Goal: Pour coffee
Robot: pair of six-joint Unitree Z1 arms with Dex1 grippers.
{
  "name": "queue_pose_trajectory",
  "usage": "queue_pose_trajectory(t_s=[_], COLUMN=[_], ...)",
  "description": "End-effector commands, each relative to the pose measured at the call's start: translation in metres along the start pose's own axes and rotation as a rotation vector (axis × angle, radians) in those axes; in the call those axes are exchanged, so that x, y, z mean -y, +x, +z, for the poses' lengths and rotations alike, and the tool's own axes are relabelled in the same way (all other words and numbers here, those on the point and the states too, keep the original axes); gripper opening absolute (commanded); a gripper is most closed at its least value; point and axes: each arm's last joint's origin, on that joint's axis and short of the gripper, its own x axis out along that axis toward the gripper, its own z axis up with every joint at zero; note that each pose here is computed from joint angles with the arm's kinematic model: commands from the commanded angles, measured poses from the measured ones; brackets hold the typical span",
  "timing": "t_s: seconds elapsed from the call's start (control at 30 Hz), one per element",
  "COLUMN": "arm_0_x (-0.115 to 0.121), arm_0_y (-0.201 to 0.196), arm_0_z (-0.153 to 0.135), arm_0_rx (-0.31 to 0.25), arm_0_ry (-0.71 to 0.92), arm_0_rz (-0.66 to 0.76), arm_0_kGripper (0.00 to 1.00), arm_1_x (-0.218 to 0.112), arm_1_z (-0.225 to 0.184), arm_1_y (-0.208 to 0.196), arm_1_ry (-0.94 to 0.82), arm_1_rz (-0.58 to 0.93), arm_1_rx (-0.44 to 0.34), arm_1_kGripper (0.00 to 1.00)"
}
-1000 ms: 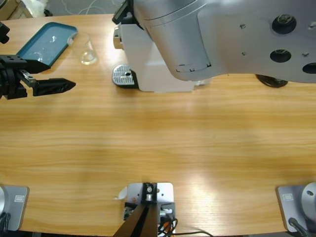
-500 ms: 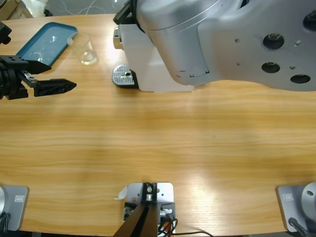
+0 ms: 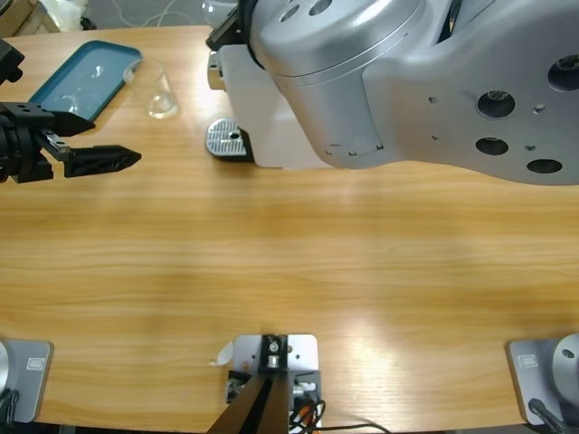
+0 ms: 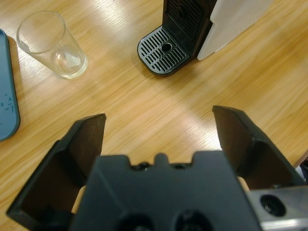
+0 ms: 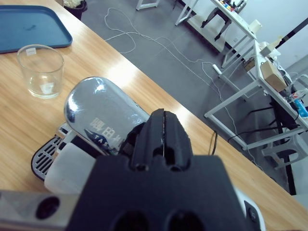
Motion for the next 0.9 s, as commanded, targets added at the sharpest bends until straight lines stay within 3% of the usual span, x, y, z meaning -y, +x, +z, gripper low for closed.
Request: queue_pose_trajectory(t_s=[0.03, 0.7, 0.9], arm_0_x=[0.002, 0.002, 0.002], arm_0_y=[0.011, 0.013, 0.015], arm_0_z=[-0.01, -0.01, -0.009], arm_0_rx=[-0.058, -0.064, -0.07], arm_0_ry=[0.007, 0.007, 0.007], arm_0_rz=[-0.012, -0.018, -0.018], arm_0_kGripper=[0.959, 0.959, 0.959], arm_1_x=[-0.068, -0.07, -0.052], arm_1_z=[-0.093, -0.111, -0.088], arm_1_y=[0.034, 0.03, 0.017], arm_1_ry=[-0.215, -0.195, -0.171], arm_1_rz=[0.105, 0.106, 0.064], arm_1_rx=[-0.234, -0.257, -0.204], arm_1_kGripper=[0.0, 0.0, 0.0])
